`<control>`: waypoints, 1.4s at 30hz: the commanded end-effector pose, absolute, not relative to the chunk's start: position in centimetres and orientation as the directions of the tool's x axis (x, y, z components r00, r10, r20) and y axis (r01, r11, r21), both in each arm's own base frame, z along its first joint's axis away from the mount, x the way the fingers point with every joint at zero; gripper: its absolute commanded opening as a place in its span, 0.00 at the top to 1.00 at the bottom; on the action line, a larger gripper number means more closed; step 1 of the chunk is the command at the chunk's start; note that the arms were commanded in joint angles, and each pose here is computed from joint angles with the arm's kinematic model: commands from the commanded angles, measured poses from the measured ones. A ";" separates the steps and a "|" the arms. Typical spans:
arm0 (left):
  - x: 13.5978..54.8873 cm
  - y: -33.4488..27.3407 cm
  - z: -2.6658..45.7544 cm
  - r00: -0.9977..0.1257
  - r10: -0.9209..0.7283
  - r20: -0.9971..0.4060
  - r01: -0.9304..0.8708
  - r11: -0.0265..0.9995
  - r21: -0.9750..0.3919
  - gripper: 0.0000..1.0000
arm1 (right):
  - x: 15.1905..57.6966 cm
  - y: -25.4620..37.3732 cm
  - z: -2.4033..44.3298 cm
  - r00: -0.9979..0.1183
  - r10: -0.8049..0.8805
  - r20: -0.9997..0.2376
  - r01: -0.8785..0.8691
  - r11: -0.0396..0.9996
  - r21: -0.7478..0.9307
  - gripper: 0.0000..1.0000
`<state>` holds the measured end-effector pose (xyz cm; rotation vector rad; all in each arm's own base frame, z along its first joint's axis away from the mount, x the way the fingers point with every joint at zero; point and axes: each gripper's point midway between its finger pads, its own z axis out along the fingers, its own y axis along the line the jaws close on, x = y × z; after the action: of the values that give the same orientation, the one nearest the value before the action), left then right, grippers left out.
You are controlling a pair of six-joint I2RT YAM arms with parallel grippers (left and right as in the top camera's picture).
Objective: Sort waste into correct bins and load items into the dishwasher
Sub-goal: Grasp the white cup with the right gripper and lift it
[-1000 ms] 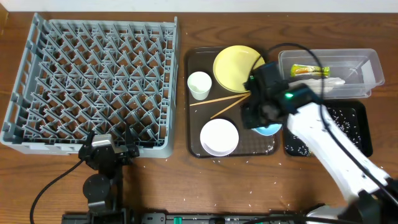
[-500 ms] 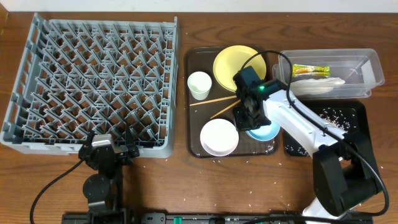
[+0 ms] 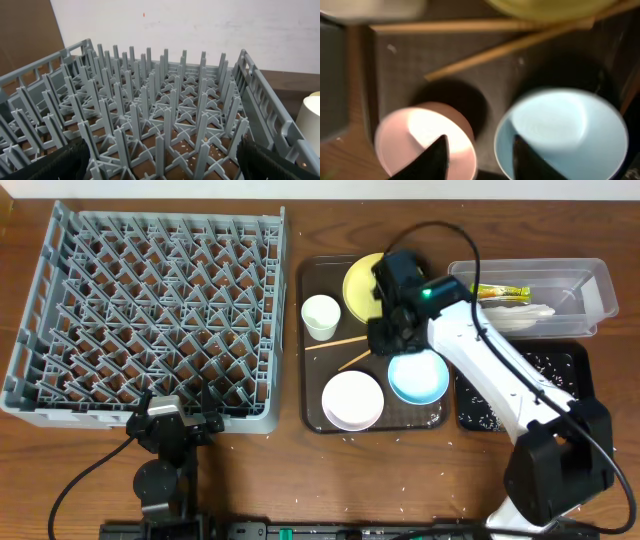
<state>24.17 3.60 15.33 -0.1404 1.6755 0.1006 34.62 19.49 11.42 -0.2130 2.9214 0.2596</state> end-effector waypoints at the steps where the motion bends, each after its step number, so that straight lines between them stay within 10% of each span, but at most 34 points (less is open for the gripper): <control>1: 24.1 3.8 13.8 -0.146 -0.040 -0.988 -0.163 0.987 -0.016 0.05 | 37.3 21.2 12.9 -0.950 -0.035 -0.310 -0.109 0.968 0.224 0.47; 15: 24.1 3.8 13.8 -0.146 -0.040 -0.988 -0.163 0.987 -0.016 0.05 | 44.7 29.4 8.7 -0.912 0.039 -0.408 -0.134 0.913 0.386 0.36; 21: 24.1 3.8 13.8 -0.146 -0.040 -0.988 -0.163 0.987 -0.016 0.05 | 45.1 29.3 5.8 -0.930 0.041 -0.366 -0.098 0.930 0.355 0.48; 31: 24.1 3.8 13.8 -0.142 -0.045 -0.989 -0.164 0.986 -0.022 0.05 | 44.5 28.6 4.3 -0.944 0.036 -0.327 -0.078 0.941 0.328 0.99; 42: 23.8 0.9 19.8 -0.200 -0.300 -0.933 -0.057 0.954 -0.295 0.05 | 45.3 26.3 10.1 -0.953 0.084 -0.291 -0.079 0.858 0.507 0.99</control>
<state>23.59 2.65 16.30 -0.2595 1.7774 -0.0659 43.86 27.25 4.57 0.0127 2.8294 0.6051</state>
